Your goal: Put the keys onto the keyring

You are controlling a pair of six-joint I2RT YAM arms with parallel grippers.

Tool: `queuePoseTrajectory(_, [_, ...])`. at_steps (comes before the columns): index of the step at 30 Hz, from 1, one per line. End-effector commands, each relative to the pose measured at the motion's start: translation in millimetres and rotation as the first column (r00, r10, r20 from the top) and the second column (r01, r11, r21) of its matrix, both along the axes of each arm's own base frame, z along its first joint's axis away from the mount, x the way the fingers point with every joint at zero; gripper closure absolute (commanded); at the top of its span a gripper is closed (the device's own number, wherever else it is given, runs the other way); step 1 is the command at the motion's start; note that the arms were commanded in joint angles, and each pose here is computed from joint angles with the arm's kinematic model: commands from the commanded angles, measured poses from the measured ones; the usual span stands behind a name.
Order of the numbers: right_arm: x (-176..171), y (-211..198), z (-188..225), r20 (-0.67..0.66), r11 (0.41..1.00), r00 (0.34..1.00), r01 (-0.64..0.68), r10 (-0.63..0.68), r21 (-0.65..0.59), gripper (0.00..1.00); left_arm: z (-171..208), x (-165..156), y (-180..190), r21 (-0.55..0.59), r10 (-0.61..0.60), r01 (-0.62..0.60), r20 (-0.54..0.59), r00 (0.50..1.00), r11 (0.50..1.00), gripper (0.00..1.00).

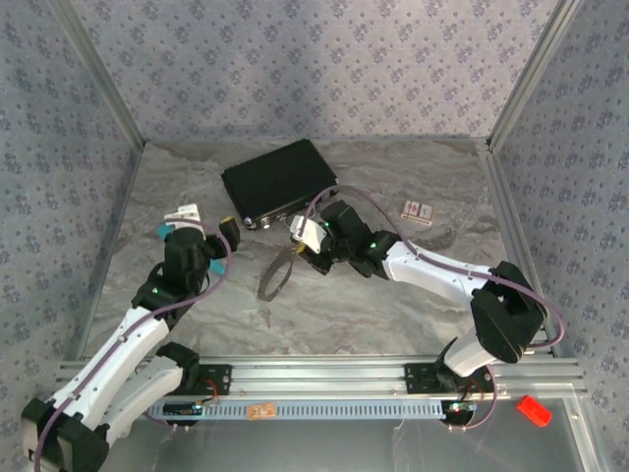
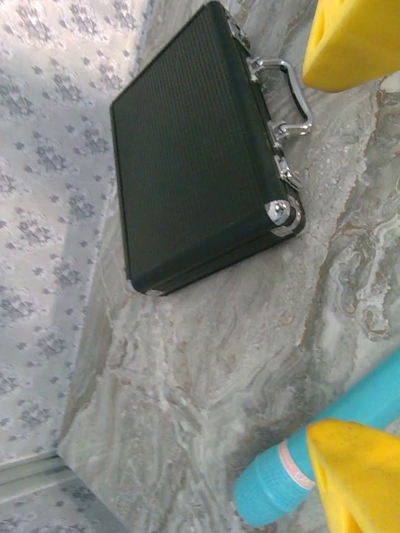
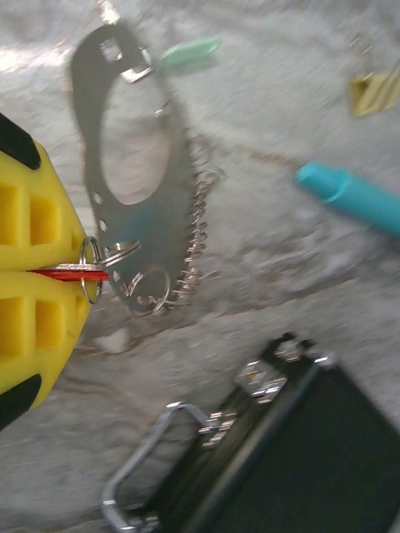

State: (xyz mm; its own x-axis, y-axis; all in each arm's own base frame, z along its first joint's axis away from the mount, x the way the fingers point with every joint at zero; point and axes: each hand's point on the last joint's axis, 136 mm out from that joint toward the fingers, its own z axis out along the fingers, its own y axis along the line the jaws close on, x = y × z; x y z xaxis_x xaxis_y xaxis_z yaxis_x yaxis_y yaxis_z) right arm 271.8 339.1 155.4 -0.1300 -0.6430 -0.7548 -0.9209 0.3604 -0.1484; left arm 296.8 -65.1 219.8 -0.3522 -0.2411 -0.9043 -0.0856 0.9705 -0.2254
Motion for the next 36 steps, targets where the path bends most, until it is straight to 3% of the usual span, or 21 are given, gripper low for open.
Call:
queuePoseTrajectory(1, [-10,-37,-28,-0.04,0.985,0.997,0.057,-0.064,-0.161,0.98,3,3,-4,-0.044,-0.001,0.0,-0.019,1.0,0.999,0.0])
queuePoseTrajectory(10, [-45,-93,-79,-0.071,0.896,0.997,-0.035,0.004,-0.442,0.96,-4,8,-11,-0.032,-0.039,0.039,-0.018,0.999,0.999,0.0])
queuePoseTrajectory(16, [-64,-113,-96,-0.112,0.83,0.992,-0.116,0.065,-0.545,0.83,-7,8,-12,-0.019,-0.052,0.051,-0.013,0.999,0.998,0.0])
queuePoseTrajectory(25, [-78,-130,-112,-0.181,0.759,0.98,-0.178,0.08,-0.627,0.74,-4,8,-17,0.005,-0.096,0.096,-0.001,0.995,0.995,0.0])
queuePoseTrajectory(28, [-75,-119,-93,-0.155,0.819,0.984,-0.159,0.086,-0.552,0.72,-2,9,-18,0.022,-0.106,0.106,-0.001,0.994,0.994,0.0])
queuePoseTrajectory(32, [-54,-92,-29,-0.05,0.968,0.998,-0.038,0.027,-0.247,0.63,0,10,-16,0.037,-0.097,0.096,0.007,0.995,0.995,0.0])
queuePoseTrajectory(36, [-27,-93,11,0.021,0.986,0.986,0.167,-0.168,0.01,0.59,2,12,-12,0.026,-0.069,0.069,0.013,0.998,0.997,0.0])
